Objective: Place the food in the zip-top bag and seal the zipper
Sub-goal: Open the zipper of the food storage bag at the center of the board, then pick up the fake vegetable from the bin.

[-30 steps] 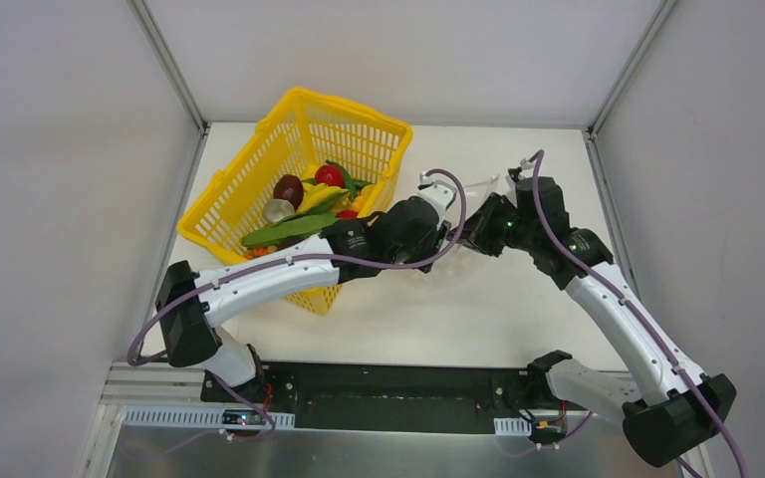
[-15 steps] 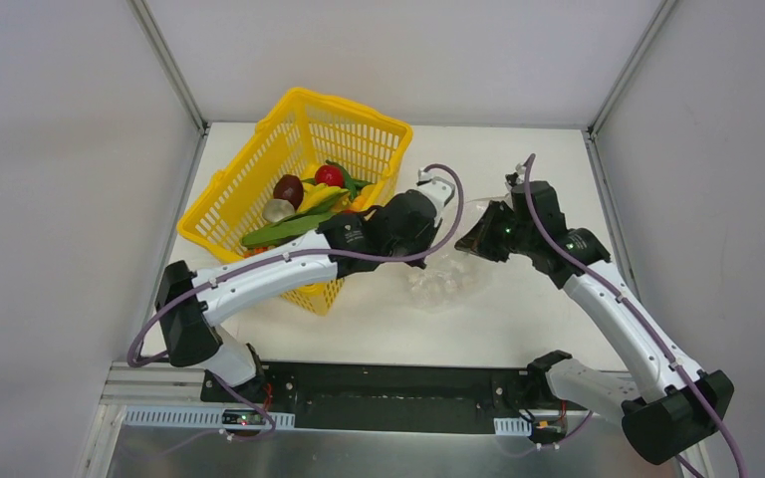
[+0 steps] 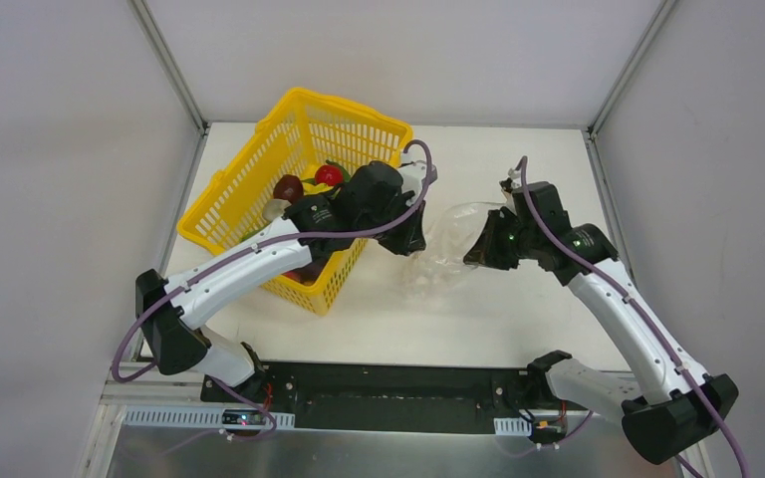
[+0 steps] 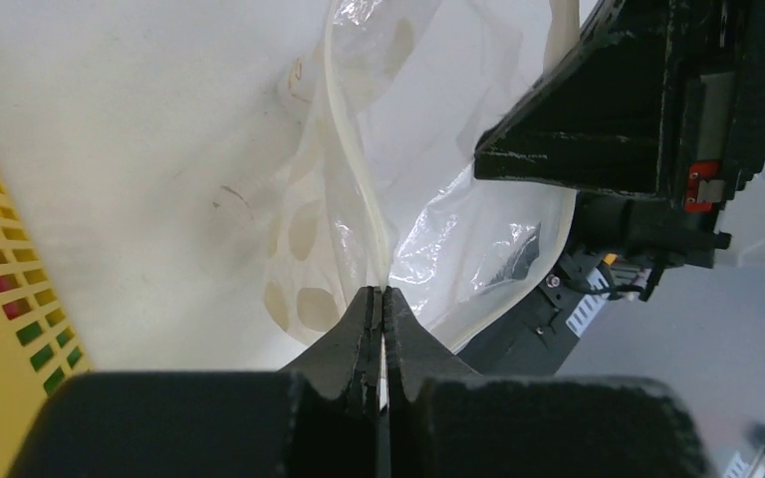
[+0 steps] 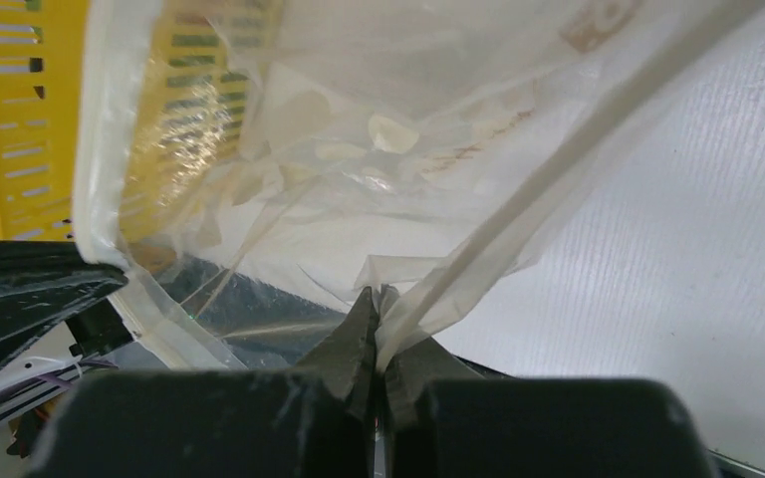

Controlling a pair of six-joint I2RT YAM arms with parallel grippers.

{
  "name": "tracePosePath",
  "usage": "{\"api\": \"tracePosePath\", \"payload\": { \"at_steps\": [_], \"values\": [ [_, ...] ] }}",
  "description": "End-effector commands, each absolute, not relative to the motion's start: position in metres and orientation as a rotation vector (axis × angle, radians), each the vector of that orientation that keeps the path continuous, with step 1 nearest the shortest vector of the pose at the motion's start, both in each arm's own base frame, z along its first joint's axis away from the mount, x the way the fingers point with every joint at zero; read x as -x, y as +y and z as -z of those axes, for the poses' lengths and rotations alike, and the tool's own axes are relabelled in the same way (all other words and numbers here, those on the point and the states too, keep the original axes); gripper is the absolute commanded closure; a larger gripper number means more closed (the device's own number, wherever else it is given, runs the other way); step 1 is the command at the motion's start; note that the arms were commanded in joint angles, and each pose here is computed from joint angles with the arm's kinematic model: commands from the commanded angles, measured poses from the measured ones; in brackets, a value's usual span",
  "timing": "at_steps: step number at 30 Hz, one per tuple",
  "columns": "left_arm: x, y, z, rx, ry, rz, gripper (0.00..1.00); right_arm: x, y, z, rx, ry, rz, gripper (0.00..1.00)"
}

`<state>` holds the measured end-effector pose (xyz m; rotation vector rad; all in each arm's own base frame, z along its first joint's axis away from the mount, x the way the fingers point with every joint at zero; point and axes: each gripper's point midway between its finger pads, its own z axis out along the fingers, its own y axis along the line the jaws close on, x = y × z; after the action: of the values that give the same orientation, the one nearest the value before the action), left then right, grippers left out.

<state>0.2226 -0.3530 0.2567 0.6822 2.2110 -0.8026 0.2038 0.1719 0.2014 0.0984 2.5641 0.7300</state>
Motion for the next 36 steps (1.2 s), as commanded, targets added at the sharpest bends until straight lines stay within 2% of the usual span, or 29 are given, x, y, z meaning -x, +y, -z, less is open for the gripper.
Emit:
{"api": "tracePosePath", "payload": {
  "at_steps": [1,2,3,4,5,7,11,13,17,24,31,36],
  "values": [
    [-0.202,-0.366,-0.277,-0.717,2.206,0.976,1.0,-0.211,0.169,-0.242,-0.083,2.45,-0.734,1.0],
    [-0.2,-0.367,-0.278,-0.717,2.207,0.994,1.0,-0.212,0.17,-0.251,-0.077,2.428,-0.751,1.0],
    [-0.2,-0.367,-0.279,-0.707,2.209,0.993,0.95,-0.212,0.171,-0.258,-0.067,2.417,-0.758,1.0],
    [-0.201,-0.365,-0.281,-0.698,2.205,0.987,0.78,-0.211,0.171,-0.263,-0.054,2.418,-0.758,1.0],
    [-0.202,-0.363,-0.284,-0.691,2.192,0.977,0.55,-0.21,0.171,-0.266,-0.037,2.433,-0.748,1.0],
    [-0.206,-0.356,-0.291,-0.673,2.168,0.943,0.38,-0.208,0.166,-0.265,0.005,2.481,-0.692,1.0],
    [-0.215,-0.333,-0.304,-0.626,2.12,0.826,0.17,-0.204,0.155,-0.255,0.044,2.566,-0.59,1.0],
    [-0.222,-0.316,-0.309,-0.591,2.096,0.755,0.09,-0.201,0.153,-0.25,0.048,2.592,-0.572,1.0],
    [-0.235,-0.28,-0.324,-0.52,2.056,0.658,0.01,-0.199,0.155,-0.244,0.033,2.597,-0.599,1.0],
    [-0.281,-0.203,-0.35,-0.334,2.007,0.426,0.01,-0.197,0.165,-0.24,0.014,2.592,-0.673,1.0],
    [-0.352,-0.146,-0.326,-0.081,2.068,0.283,0.01,-0.194,0.168,-0.241,0.019,2.585,-0.712,1.0],
    [-0.395,-0.117,-0.289,-0.036,2.151,0.108,0.02,-0.191,0.17,-0.24,0.015,2.595,-0.731,1.0]
  ]
}}
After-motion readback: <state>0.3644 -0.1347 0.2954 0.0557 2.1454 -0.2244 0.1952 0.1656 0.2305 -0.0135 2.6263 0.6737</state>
